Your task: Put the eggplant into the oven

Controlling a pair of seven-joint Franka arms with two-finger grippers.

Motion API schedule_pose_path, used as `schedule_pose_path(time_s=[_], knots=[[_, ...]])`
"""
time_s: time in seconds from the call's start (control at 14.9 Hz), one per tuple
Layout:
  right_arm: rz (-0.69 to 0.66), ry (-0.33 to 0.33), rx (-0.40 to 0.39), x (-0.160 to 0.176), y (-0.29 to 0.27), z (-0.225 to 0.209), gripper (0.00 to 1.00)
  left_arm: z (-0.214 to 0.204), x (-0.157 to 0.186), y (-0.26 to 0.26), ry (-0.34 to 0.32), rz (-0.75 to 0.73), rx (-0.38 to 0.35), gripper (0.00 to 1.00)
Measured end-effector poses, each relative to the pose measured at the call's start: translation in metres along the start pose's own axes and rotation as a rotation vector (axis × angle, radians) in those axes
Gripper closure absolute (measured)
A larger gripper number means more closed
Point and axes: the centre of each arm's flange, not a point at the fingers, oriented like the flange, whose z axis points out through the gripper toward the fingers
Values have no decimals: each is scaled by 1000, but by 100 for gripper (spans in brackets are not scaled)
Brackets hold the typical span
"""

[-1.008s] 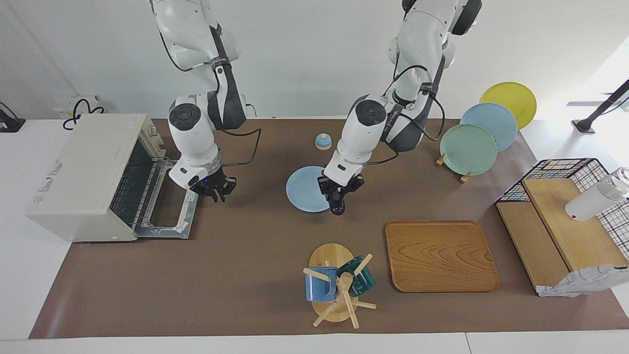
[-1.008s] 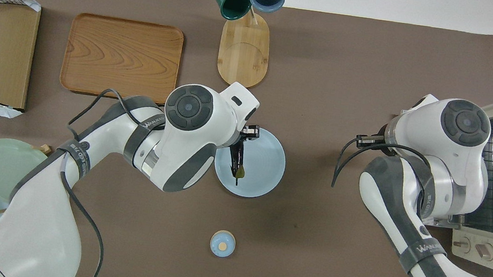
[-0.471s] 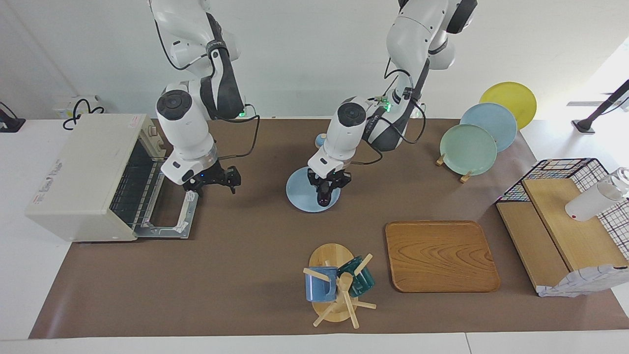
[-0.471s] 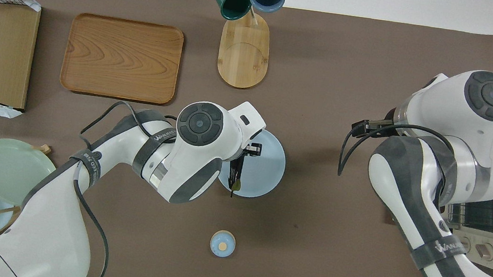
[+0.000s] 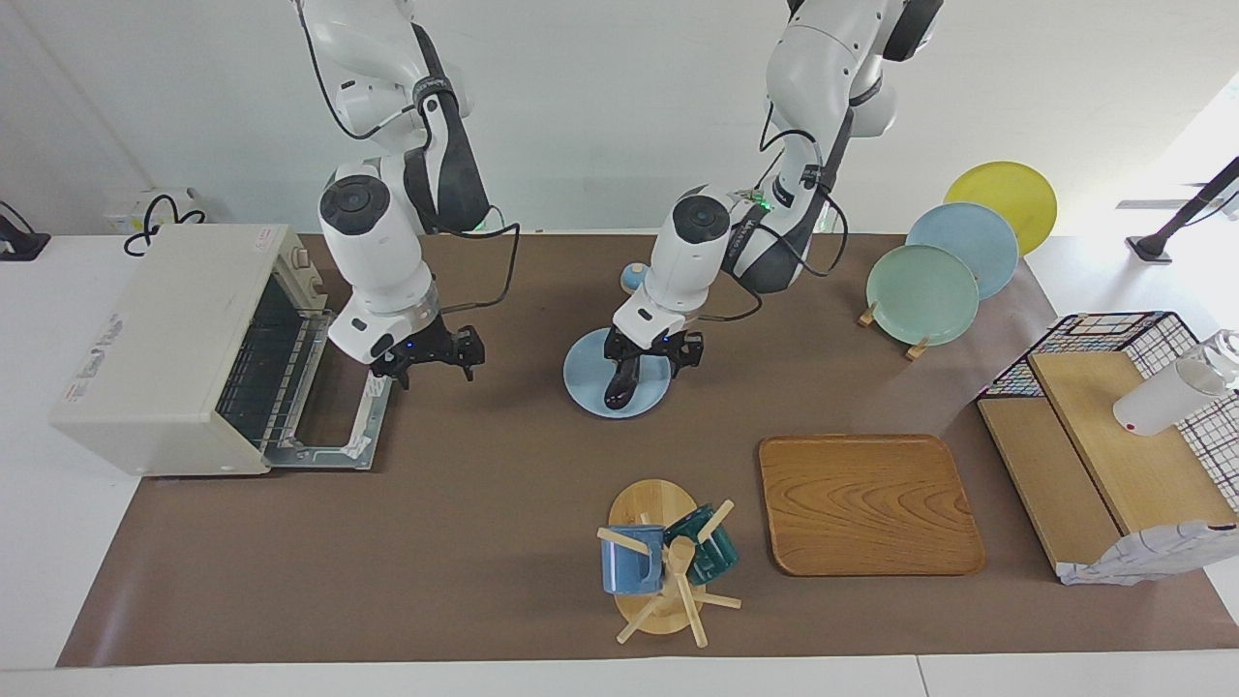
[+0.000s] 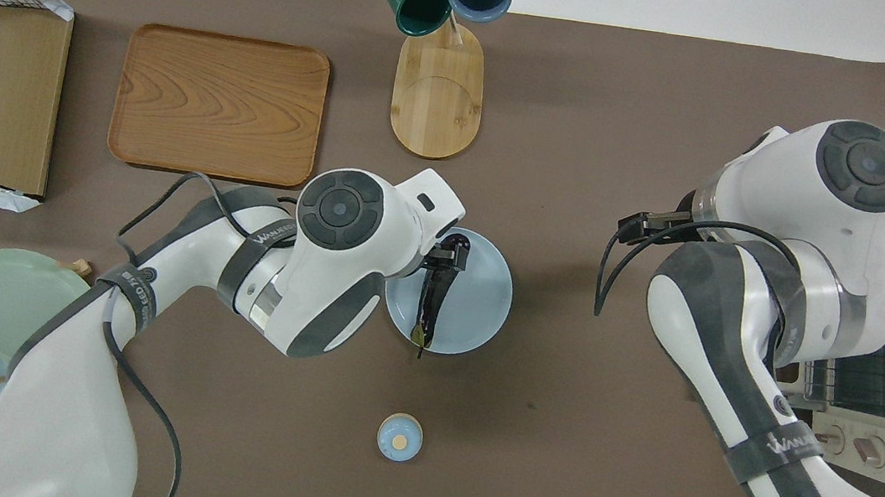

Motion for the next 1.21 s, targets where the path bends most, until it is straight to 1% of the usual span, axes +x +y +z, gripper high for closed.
schedule_pose_path(time_s=[0.07,0.2,0.34,0.47,0.61,0.74,0.81,0.87,1.01,1.21], knots=[[18,2,2,2,-16,-7,0,-19,12,-16,2,-31,11,0],[55,25,8,4,-64,-20,0,-70,40,-54,5,-78,31,0],[108,43,17,-1,-126,-25,0,-123,65,-100,-2,-90,49,0],[174,51,25,-7,-200,-23,0,-157,84,-153,-13,-90,60,0],[215,32,4,-10,-273,-5,0,-178,95,-202,-13,-104,63,0],[214,45,-17,-16,-333,23,0,-194,99,-234,-9,-132,70,0],[208,58,-14,-20,-355,37,0,-203,97,-241,-8,-139,82,0],[213,69,-7,-24,-367,50,0,-213,92,-243,-11,-143,94,0],[231,85,9,-27,-371,71,0,-233,77,-241,-26,-145,119,0],[225,73,-5,-35,-365,92,3,-252,58,-242,-48,-153,147,0]])
